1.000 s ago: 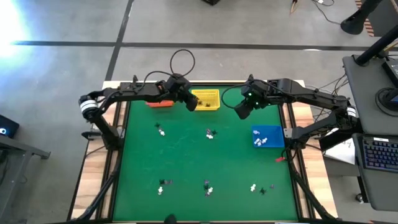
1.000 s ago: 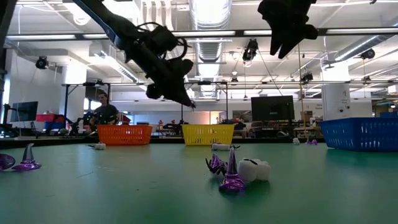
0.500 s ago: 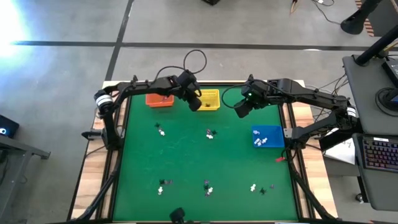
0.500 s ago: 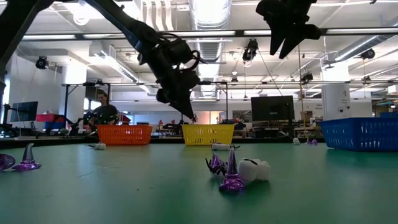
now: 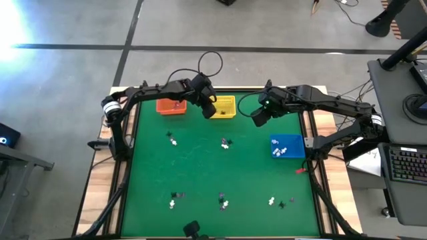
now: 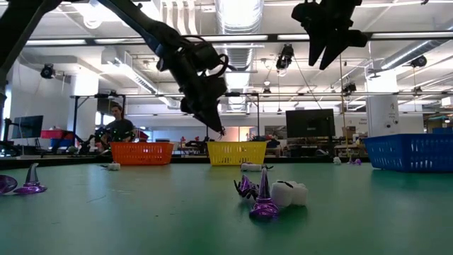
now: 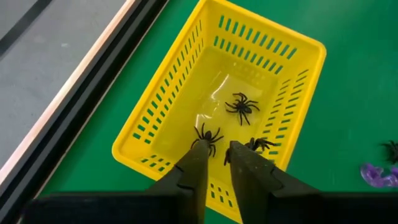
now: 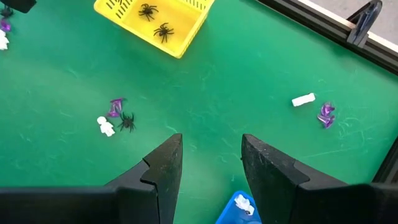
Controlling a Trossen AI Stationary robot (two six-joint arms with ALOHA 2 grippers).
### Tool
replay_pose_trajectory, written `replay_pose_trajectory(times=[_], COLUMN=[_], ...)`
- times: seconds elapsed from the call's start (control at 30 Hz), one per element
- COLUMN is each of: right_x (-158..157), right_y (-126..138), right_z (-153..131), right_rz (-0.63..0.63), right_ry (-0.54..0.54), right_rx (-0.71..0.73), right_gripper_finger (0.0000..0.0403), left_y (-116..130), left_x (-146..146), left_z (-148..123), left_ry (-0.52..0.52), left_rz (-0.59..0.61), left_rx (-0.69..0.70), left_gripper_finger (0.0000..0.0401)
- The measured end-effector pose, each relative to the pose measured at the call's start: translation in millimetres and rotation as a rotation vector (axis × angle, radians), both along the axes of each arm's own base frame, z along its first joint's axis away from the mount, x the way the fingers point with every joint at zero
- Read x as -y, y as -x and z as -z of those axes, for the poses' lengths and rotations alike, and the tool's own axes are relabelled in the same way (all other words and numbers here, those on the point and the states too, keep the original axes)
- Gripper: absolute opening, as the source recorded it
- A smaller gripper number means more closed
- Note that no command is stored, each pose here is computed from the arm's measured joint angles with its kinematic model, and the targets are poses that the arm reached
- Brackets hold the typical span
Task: Sort Halloween decoration
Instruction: Put the black spider toy into the yellow basket
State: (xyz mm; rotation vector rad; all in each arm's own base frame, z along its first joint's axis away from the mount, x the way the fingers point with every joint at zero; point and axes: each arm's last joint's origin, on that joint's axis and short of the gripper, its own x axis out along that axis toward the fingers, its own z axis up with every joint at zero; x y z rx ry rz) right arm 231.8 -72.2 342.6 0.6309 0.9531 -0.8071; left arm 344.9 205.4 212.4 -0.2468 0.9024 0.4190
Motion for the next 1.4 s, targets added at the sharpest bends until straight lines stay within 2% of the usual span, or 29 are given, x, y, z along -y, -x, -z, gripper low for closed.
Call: replay_pose_trajectory(times=[0.3,0.47,0.57,0.73,0.83,0.9,1.0,1.1,1.13,1.27,1.4], right_x=[0.0,0.1,0.2,0.3,0.4,-0.9,-1.6,-2.5,-3.4,-3.7,-4.5], right_y=[0.0,-0.3,-0.7,-0.9,-1.6,-2.9,-4.3,-4.0,-4.1,-4.1,-4.3], right_z=[0.0,0.1,0.4,0.3,0.0,-0.4,-0.8,-0.6,-0.5,-0.4,-0.4], right_rz=[0.009,0.016,0.016,0.049,0.052,0.042,0.044,0.052,0.048,0.048,0.058], right_ry=[-0.003,-0.006,-0.006,-0.018,-0.018,-0.021,-0.021,-0.027,-0.028,-0.029,-0.033], right_rx=[0.003,0.006,0.006,0.019,0.028,0.04,0.055,0.052,0.05,0.05,0.054], right_gripper_finger=[0.0157,0.0157,0.0157,0.0157,0.0157,0.0157,0.0157,0.0157,0.0157,0.0157,0.0157], left_y=[-2.2,-0.5,2.6,-6.3,-12.1,-17.0,-21.0,-18.1,-19.5,-24.9,-23.0], left_x=[-1.9,-1.0,3.4,-2.6,-9.6,-13.7,-18.2,-13.0,-11.1,-9.1,-11.0], left_z=[-6.7,-3.6,-0.9,-25.8,-29.4,-30.3,-28.7,-20.8,-21.6,-34.3,-33.1], left_ry=[-0.012,-0.003,0.023,-0.109,0.017,0.072,0.1,0.103,0.096,0.072,0.083], left_rz=[0.002,-0.003,-0.006,-0.14,-0.065,-0.074,-0.075,-0.017,0.001,0.016,-0.001], left_rx=[0.015,-0.001,-0.061,-0.063,0.005,0.047,0.045,-0.102,-0.111,-0.058,-0.073], left_gripper_finger=[0.0107,0.011,0.0105,0.0092,0.0088,0.0088,0.0088,0.0089,0.0091,0.0109,0.0141])
